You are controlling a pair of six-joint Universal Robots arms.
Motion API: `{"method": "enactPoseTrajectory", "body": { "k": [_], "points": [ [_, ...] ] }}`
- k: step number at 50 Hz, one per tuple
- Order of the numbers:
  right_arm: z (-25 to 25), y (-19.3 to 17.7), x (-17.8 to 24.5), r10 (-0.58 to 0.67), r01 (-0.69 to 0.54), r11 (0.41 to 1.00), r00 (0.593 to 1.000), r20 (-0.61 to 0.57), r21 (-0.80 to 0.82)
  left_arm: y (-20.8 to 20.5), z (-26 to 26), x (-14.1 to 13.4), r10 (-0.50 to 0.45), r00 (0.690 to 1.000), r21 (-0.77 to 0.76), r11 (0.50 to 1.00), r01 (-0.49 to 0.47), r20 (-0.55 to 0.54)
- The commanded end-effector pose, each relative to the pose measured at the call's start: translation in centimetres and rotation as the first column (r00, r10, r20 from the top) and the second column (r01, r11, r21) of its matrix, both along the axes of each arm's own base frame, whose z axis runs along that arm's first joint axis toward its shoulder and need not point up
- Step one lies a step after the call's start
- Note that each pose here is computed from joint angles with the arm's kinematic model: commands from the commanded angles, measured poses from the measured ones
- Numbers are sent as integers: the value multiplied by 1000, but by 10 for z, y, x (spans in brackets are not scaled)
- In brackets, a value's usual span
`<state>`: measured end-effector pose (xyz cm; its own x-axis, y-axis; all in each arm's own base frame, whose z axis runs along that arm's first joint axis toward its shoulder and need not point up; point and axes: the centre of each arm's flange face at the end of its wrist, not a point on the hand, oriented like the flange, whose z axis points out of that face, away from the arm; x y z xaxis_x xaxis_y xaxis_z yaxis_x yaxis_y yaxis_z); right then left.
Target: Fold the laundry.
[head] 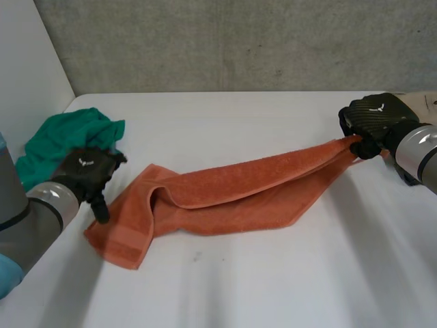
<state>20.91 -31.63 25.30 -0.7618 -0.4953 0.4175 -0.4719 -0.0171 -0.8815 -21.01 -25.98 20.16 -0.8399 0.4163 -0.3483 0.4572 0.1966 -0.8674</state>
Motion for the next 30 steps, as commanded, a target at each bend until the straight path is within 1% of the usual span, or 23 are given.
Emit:
{"method": "enactPoseTrajectory", "body": {
  "k": [1,2,4,5,8,12,16,19,20,24,28,30],
  "points": [
    [21,8,0,-1,3,999,999,48,-34,18,11,-45,-74,985,27,996,79,-155],
    [24,9,0,-2,4,999,999,54,-39,17,7,-56,-79,984,31,996,85,-158],
    [30,11,-1,-1,5,999,998,66,-49,13,3,-64,-64,986,30,997,69,-154],
    [34,13,0,0,5,998,997,74,-58,8,-2,-71,-35,989,28,999,40,-145],
    [40,16,0,3,3,997,997,83,-75,-1,-13,-82,27,993,37,999,-22,-114],
    [43,17,0,6,1,996,996,84,-84,-3,-27,-96,58,996,60,997,-55,-62],
    [45,16,-2,0,8,996,996,86,-86,-10,-44,-105,87,996,67,994,-86,-17],
    [44,15,-4,-6,14,996,996,85,-85,-17,-52,-105,124,992,57,991,-124,9],
    [44,13,-6,-13,20,996,996,85,-85,-23,-55,-102,157,987,45,986,-158,24],
    [37,10,-9,-20,25,997,997,80,-69,-40,-62,-89,213,975,30,976,-215,65],
    [22,6,-6,-7,9,999,998,57,-39,-56,-64,-79,212,971,13,976,-215,110],
    [12,0,-2,5,-4,999,1000,30,-33,-69,-58,-74,201,971,-27,980,-199,128]
  ]
}}
